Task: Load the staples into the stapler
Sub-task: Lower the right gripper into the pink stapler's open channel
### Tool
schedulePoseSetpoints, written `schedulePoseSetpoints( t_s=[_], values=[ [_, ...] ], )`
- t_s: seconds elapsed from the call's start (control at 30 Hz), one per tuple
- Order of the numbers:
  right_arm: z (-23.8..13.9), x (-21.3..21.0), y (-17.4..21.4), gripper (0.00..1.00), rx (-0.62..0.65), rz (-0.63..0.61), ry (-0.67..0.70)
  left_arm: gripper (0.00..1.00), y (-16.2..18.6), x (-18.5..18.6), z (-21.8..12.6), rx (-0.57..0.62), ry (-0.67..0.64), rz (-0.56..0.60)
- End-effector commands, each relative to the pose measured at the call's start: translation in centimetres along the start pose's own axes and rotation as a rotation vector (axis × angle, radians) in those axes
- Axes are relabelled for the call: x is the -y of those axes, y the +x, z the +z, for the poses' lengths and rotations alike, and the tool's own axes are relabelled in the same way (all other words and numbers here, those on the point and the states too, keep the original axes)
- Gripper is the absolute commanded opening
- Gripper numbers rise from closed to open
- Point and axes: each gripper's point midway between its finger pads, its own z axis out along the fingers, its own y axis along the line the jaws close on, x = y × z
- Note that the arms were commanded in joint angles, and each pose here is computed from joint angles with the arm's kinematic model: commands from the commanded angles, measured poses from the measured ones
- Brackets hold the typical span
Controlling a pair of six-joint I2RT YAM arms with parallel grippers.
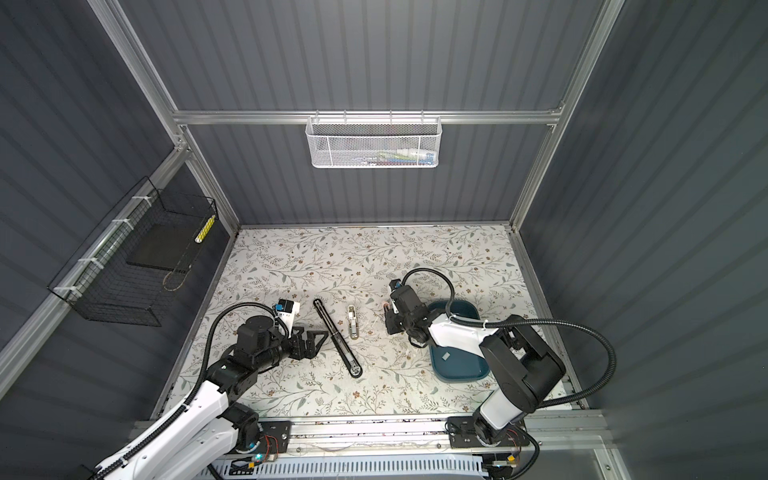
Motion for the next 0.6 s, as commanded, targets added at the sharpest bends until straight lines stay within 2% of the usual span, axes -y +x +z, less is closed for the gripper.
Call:
schedulePoseSetpoints(
  t_s=[0.0, 0.57],
  values=[
    [0.21, 0.18, 0.23, 0.12, 0.000, 0.001, 0.012, 0.99, -0.02, 0.11, -0.05, 0.006, 0.010, 0.019],
    [0.83, 0.47, 0.96, 0.12, -0.025, -0.004, 0.025, 0.99, 0.01, 0.10, -0.04, 0.005, 0.009, 0.019]
  ],
)
